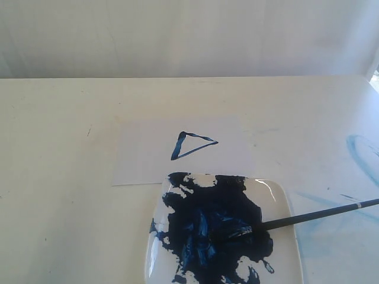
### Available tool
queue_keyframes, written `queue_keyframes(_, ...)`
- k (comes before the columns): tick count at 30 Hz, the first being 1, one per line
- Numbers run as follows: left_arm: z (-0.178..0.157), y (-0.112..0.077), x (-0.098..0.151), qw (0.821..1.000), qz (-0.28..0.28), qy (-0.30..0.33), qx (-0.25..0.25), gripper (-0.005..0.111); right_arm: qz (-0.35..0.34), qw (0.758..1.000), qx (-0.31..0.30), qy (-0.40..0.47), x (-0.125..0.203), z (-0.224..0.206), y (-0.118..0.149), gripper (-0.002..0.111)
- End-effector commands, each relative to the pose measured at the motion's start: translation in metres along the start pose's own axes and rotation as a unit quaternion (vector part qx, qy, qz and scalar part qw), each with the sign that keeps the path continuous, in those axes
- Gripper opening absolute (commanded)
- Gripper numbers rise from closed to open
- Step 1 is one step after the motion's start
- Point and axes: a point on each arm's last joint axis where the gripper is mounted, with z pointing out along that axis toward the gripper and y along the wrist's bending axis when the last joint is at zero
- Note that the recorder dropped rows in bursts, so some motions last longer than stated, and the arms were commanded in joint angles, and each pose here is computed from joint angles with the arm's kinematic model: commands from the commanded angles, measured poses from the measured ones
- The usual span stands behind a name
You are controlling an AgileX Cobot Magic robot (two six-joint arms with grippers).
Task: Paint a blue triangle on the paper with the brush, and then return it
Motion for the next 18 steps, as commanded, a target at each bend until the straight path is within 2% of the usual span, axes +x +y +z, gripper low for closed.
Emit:
queue_keyframes(1, -0.013, 0.034, 0.022, 0.983, -0.163, 0.030, -0.075, 0.000, -0.008, 1.000, 0.004, -0.004, -0.001, -0.001, -0.001, 0.000)
queue_keyframes(6, -0.017, 0.040, 0.033, 0.975, -0.215, 0.033, -0.049, 0.000, -0.008, 1.000, 0.004, -0.004, -0.001, -0.001, -0.001, 0.000)
queue_keyframes(7, -0.017, 0.038, 0.034, 0.969, -0.242, 0.031, -0.039, 0.000, -0.008, 1.000, 0.004, -0.007, -0.002, -0.001, -0.001, 0.000)
queue_keyframes(12, -0.017, 0.032, 0.034, 0.967, -0.254, 0.031, -0.012, 0.000, -0.008, 1.000, 0.004, -0.007, -0.002, -0.002, -0.001, 0.000)
queue_keyframes(14, -0.017, 0.030, 0.033, 0.974, -0.225, 0.033, -0.001, 0.000, -0.008, 1.000, 0.004, -0.007, -0.002, -0.002, -0.001, 0.000)
queue_keyframes(15, -0.017, 0.030, 0.034, 0.984, -0.172, 0.036, 0.002, 0.000, -0.008, 1.000, 0.004, -0.007, -0.002, -0.002, -0.001, 0.000)
queue_keyframes(18, -0.016, 0.040, 0.054, 0.994, -0.049, 0.098, -0.006, 0.000, -0.008, 1.000, 0.004, -0.007, -0.002, -0.002, -0.001, 0.000)
